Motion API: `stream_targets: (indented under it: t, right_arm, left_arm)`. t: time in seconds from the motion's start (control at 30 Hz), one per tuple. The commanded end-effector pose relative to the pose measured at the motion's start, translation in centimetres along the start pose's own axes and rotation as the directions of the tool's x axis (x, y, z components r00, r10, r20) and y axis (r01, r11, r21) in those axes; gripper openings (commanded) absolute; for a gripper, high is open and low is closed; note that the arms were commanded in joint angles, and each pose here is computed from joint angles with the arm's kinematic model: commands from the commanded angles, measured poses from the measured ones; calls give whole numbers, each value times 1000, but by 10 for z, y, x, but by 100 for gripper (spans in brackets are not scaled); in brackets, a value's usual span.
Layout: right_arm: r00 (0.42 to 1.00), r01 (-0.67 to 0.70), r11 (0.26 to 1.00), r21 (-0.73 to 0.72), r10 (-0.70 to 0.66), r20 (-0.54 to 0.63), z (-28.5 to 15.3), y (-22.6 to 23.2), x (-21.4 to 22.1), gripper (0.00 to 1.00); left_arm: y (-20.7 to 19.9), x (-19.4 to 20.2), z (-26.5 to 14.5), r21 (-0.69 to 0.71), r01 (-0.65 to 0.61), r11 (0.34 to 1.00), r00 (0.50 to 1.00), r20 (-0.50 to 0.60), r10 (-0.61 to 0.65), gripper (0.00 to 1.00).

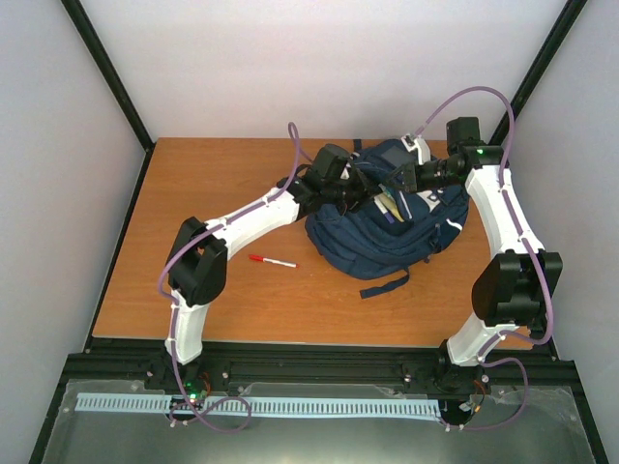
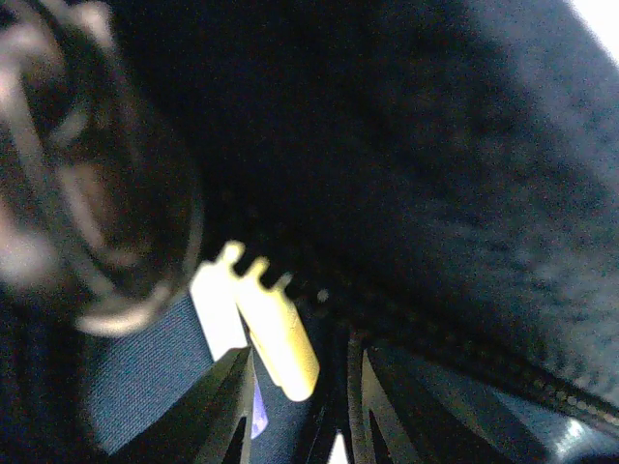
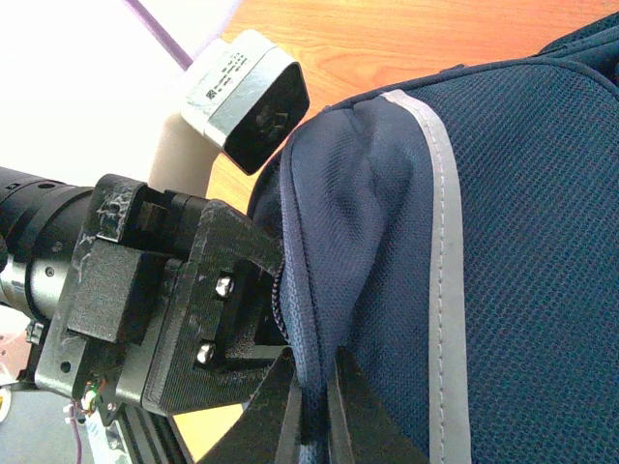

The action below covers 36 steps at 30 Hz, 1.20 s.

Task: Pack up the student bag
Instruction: Place the stationery in the student bag, then move the stationery to the center of the board.

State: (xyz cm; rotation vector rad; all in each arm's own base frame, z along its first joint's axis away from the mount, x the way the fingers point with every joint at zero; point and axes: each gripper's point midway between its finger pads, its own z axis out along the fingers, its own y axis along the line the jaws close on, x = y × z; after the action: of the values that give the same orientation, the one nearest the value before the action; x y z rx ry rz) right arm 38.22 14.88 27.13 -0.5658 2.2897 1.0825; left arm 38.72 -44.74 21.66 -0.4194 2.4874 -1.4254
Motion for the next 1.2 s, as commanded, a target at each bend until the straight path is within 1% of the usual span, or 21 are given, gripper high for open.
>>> stream_targets:
  t: [0.0, 0.07, 0.2, 0.3, 0.43, 0.5, 0.6, 0.8, 0.87, 0.97, 1.03, 1.17]
  right_arm:
    - [987, 131, 984, -118, -119, 107, -15, 43, -25, 3]
    - [987, 137, 985, -107, -126, 102, -14, 41, -23, 3]
    - [986, 146, 987, -73, -140, 86, -10, 32, -13, 3]
    - [986, 155, 987, -51, -151, 73, -5, 24, -2, 3]
    - [984, 171, 985, -7, -171, 43, 2, 10, 13, 3]
    - [982, 185, 983, 15, -185, 32, 5, 3, 21, 3]
    - [977, 215, 977, 19, -215, 14, 9, -1, 36, 3]
    - [966, 257, 965, -42, -258, -6, 25, -9, 69, 4]
    - [965, 260, 963, -74, -262, -11, 31, -9, 83, 4]
    - [957, 287, 952, -108, -290, -16, 35, -8, 95, 3]
    - [957, 285, 951, -122, -289, -19, 38, -9, 99, 3]
    - [960, 272, 951, -145, -279, -24, 40, -10, 100, 3]
  left_arm:
    - [-20, 6, -9, 47, -29, 998, 999, -22, 30, 34]
    - [-26, 11, -16, 63, -59, 996, 997, -44, 62, 35]
    - [-24, 28, -36, 57, -176, 983, 979, -91, 181, 37]
    - [-3, 34, -57, -18, -267, 964, 961, -86, 265, 41]
    - [22, 47, -85, -68, -388, 919, 919, -105, 380, 42]
    - [50, 50, -97, -153, -410, 899, 911, -118, 396, 42]
    - [96, 45, -114, -288, -382, 878, 924, -92, 372, 42]
    - [166, 38, -138, -422, -242, 874, 968, -48, 245, 43]
    - [183, 33, -147, -484, -195, 853, 976, -13, 215, 43]
    - [206, 22, -163, -589, -123, 799, 982, 46, 185, 43]
    - [218, 16, -171, -629, -85, 773, 983, 74, 168, 43]
    - [237, 6, -182, -671, 4, 742, 985, 129, 111, 44]
